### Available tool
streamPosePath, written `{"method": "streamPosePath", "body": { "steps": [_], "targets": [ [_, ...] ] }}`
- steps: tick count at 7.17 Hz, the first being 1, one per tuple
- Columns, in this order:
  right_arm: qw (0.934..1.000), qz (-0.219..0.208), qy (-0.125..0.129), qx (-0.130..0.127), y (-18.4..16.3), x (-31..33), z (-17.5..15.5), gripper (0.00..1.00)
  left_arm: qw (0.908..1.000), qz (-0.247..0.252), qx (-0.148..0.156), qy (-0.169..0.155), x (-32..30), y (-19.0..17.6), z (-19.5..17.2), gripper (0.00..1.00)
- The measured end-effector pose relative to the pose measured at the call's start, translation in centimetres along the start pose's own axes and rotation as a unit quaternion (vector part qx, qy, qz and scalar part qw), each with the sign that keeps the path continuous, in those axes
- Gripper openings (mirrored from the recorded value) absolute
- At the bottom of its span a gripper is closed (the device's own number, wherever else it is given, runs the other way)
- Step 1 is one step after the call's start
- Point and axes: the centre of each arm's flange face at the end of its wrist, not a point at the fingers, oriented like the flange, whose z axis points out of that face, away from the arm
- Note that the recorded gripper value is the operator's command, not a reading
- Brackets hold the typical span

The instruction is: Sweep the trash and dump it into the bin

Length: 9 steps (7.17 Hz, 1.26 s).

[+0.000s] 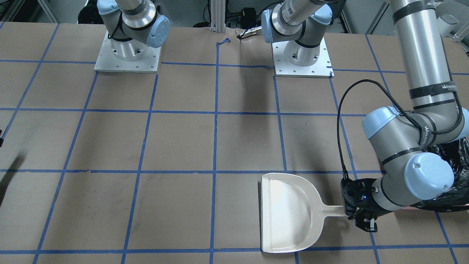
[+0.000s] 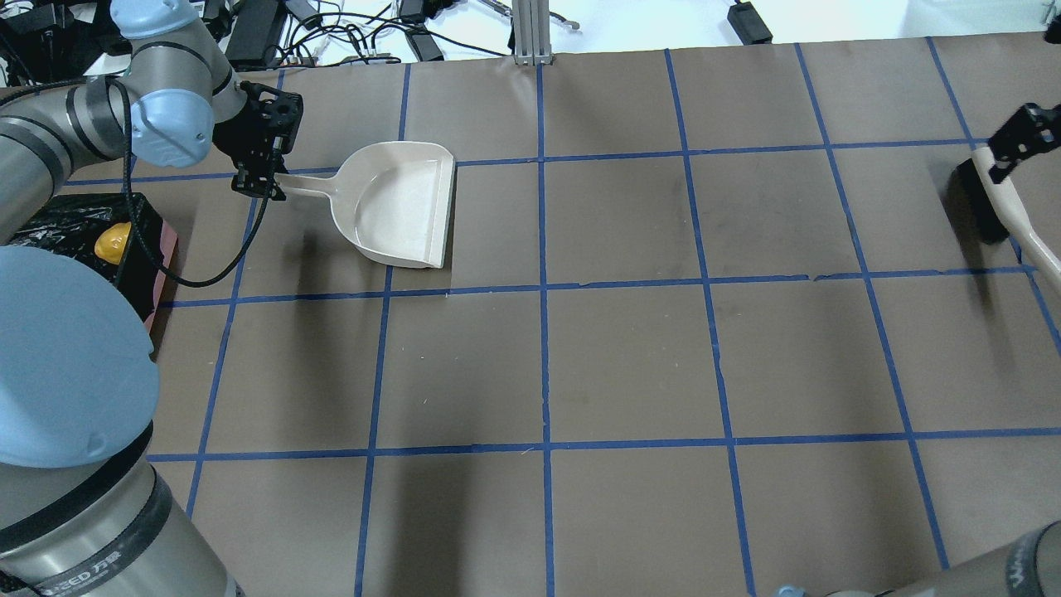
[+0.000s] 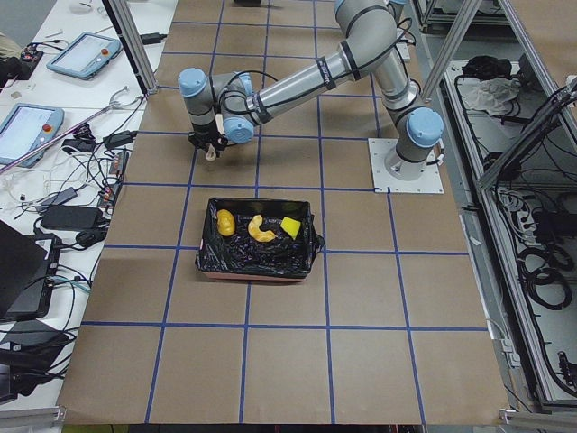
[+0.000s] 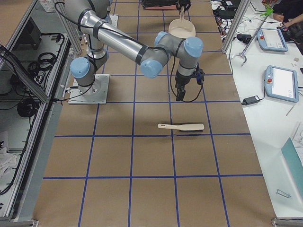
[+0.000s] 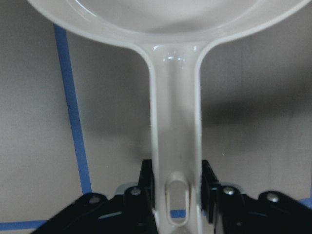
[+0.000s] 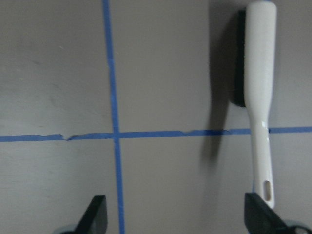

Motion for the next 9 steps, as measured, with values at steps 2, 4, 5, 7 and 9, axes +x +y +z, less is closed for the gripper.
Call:
{"method": "streamPosePath", "body": {
  "steps": [2, 4, 5, 7, 9],
  "targets": [
    [0.9993, -0.018, 0.008, 0.031, -0.5, -10.8, -3.7, 1.0, 1.0, 0.001, 0.0, 0.001, 0.0, -0.1, 0.1, 0.0],
    [0.998, -0.005, 0.002, 0.063, 1.3, -20.5, -7.4, 1.0, 1.0, 0.001, 0.001, 0.002, 0.0, -0.1, 0.2, 0.07],
    [0.997, -0.014, -0.017, 0.074, 2.5, -23.8, -8.7, 1.0, 1.0, 0.001, 0.001, 0.002, 0.0, -0.1, 0.3, 0.17],
    [0.9964, -0.027, -0.042, 0.069, 3.9, -26.8, -9.5, 1.0, 1.0, 0.001, 0.002, 0.002, 0.0, -0.2, 0.3, 0.34],
    [0.9972, -0.026, -0.048, 0.05, 4.2, -27.5, -9.0, 1.0, 1.0, 0.001, 0.003, 0.003, 0.0, -0.2, 0.5, 0.57]
  ]
}}
